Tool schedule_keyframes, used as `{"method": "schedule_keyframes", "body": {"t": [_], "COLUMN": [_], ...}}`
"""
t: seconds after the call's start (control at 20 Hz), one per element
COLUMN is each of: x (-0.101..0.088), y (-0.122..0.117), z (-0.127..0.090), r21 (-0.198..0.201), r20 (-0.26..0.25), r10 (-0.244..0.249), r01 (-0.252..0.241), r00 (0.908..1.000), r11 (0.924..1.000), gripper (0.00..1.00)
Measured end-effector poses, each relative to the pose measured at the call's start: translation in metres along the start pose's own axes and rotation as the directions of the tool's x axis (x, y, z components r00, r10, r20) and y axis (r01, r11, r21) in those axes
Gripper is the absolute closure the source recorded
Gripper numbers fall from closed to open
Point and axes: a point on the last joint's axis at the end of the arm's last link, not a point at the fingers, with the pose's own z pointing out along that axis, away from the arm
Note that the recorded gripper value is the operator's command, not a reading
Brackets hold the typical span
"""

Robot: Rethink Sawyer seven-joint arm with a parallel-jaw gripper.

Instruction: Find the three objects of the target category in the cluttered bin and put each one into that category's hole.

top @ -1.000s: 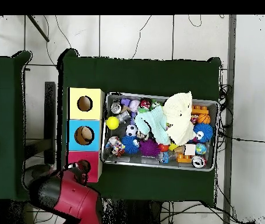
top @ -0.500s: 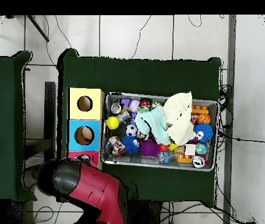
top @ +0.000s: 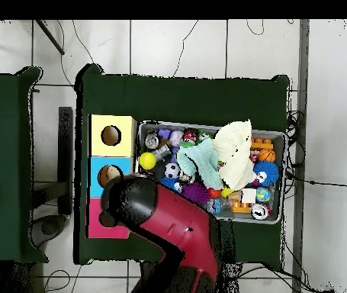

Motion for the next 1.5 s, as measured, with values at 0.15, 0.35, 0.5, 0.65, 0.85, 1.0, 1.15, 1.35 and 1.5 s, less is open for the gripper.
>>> {"method": "schedule_keyframes", "body": {"t": [0.15,0.35,0.5,0.65,0.85,1.0,1.15,1.35,1.5], "x": [-0.041,-0.082,-0.111,-0.132,-0.154,-0.170,-0.187,-0.211,-0.237], "y": [0.012,0.018,0.021,0.023,0.026,0.027,0.027,0.025,0.019], "z": [-0.003,-0.001,0.002,0.007,0.014,0.021,0.030,0.040,0.051], "r21": [-0.019,-0.031,-0.032,-0.032,-0.035,-0.044,-0.060,-0.083,-0.100], "r20": [-0.003,0.006,0.013,0.016,0.016,0.011,0.012,0.012,0.001], "r10": [0.032,0.041,0.023,0.000,-0.028,-0.054,-0.089,-0.125,-0.156], "r01": [-0.032,-0.041,-0.022,0.001,0.029,0.055,0.089,0.126,0.156], "r00": [0.9995,0.9991,0.9997,0.9999,0.9995,0.9985,0.9960,0.9921,0.9877], "r11": [0.9993,0.9987,0.9992,0.9995,0.9990,0.9975,0.9942,0.9886,0.9827], "gripper": [0.00,0.00,0.00,0.00,0.00,0.00,0.00,0.00,0.00]}}
